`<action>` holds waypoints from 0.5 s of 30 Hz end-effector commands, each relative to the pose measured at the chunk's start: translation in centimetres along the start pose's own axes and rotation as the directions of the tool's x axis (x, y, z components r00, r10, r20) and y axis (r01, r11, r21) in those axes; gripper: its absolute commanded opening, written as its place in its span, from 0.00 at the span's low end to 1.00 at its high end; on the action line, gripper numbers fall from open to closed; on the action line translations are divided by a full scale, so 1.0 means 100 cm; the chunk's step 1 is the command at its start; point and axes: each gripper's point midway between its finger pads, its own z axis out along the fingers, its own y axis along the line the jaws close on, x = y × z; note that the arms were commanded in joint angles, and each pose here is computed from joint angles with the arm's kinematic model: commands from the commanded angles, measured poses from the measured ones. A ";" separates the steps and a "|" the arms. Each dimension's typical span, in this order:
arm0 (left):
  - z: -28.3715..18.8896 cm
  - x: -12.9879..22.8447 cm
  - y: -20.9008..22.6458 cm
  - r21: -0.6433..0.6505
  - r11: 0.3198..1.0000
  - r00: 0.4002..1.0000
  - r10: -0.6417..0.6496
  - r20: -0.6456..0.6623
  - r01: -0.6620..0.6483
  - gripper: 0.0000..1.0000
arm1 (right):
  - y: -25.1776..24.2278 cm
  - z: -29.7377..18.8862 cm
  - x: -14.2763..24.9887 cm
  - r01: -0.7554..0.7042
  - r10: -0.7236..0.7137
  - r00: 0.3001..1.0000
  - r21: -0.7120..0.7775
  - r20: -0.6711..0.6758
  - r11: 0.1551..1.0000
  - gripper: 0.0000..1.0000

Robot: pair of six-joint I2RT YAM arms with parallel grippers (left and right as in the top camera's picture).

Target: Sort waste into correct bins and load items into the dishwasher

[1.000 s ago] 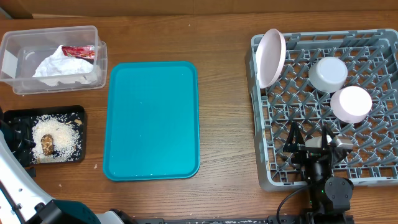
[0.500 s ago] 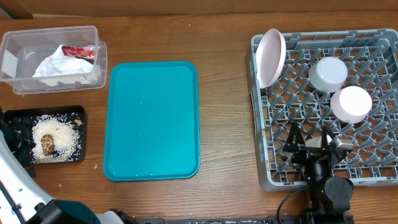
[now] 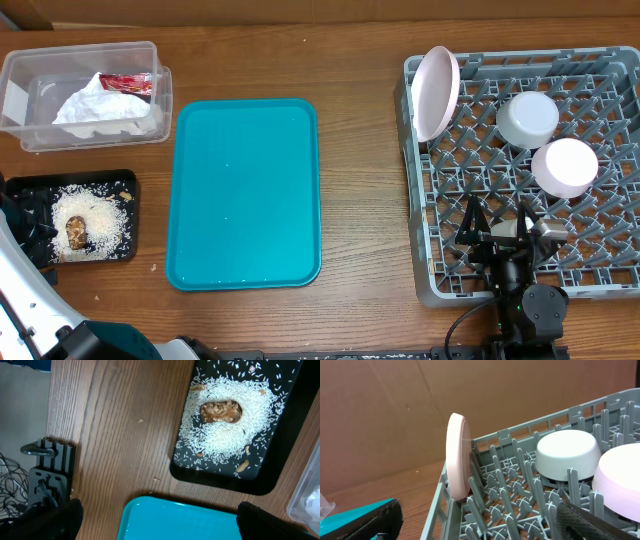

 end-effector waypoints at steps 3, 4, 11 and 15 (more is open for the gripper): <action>0.001 0.000 0.001 -0.007 1.000 1.000 -0.019 0.001 0.019 1.00 | -0.001 0.000 0.001 0.003 -0.003 1.000 0.000 0.004 1.000 1.00; 0.001 0.000 0.002 -0.007 1.000 1.000 -0.019 0.001 0.019 1.00 | -0.001 0.000 0.001 0.003 -0.003 1.000 0.000 0.004 1.000 1.00; 0.001 0.000 0.001 -0.007 1.000 1.000 -0.019 0.001 0.019 1.00 | -0.001 0.000 0.001 0.003 -0.003 1.000 0.000 0.004 1.000 1.00; 0.001 -0.003 0.003 -0.014 1.000 1.000 -0.018 0.014 0.019 1.00 | -0.001 0.000 0.001 0.003 -0.003 1.000 0.000 0.004 1.000 1.00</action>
